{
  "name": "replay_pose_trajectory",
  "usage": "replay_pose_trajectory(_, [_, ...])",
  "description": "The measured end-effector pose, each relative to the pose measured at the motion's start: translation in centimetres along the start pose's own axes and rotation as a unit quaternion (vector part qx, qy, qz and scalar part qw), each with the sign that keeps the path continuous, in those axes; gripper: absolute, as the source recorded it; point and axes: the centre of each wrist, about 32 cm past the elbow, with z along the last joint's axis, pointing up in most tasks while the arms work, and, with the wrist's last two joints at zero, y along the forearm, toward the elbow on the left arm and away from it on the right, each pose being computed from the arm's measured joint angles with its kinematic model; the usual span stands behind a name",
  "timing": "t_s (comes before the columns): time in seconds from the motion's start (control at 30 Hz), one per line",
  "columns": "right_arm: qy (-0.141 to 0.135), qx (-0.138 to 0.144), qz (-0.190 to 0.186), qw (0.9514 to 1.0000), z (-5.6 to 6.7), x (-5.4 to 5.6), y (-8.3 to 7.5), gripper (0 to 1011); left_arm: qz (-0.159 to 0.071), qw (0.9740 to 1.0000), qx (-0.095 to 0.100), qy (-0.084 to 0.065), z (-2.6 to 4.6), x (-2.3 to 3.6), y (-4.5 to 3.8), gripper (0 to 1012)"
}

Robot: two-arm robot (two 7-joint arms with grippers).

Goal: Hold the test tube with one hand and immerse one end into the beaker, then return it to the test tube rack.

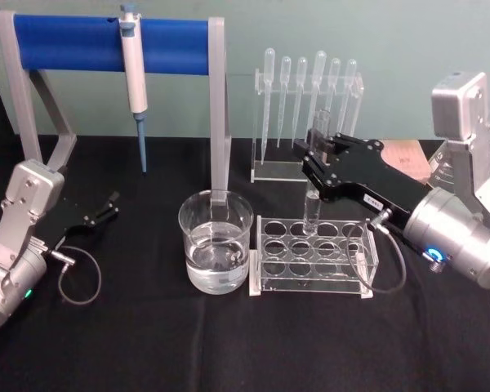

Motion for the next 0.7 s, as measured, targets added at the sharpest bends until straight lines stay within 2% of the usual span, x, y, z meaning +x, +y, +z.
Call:
replay_pose_trajectory(0.1, [-0.001, 0.002, 0.003, 1.0000, 0.2, 0.0, 0.3, 224, 0.000, 1.0000, 0.000, 0.000, 0.00, 0.00, 0.00, 1000])
replay_pose_trajectory(0.23, [-0.002, 0.014, 0.028, 0.9995, 1.3, -0.6, 2.3, 224, 0.000, 1.0000, 0.000, 0.000, 0.00, 0.00, 0.00, 1000])
replay_pose_trajectory(0.47, [0.000, 0.029, 0.061, 0.9977, 2.0, -1.6, 5.5, 224, 0.000, 1.0000, 0.000, 0.000, 0.00, 0.00, 0.00, 1000])
replay_pose_trajectory(0.6, [0.004, 0.036, 0.073, 0.9967, 1.7, -2.2, 7.3, 224, 0.000, 1.0000, 0.000, 0.000, 0.00, 0.00, 0.00, 1000])
replay_pose_trajectory(0.63, [0.004, 0.036, 0.073, 0.9967, 1.7, -2.2, 7.3, 224, 0.000, 1.0000, 0.000, 0.000, 0.00, 0.00, 0.00, 1000])
replay_pose_trajectory(0.7, [0.008, 0.036, 0.077, 0.9963, 1.1, -2.4, 8.1, 224, 0.000, 1.0000, 0.000, 0.000, 0.00, 0.00, 0.00, 1000])
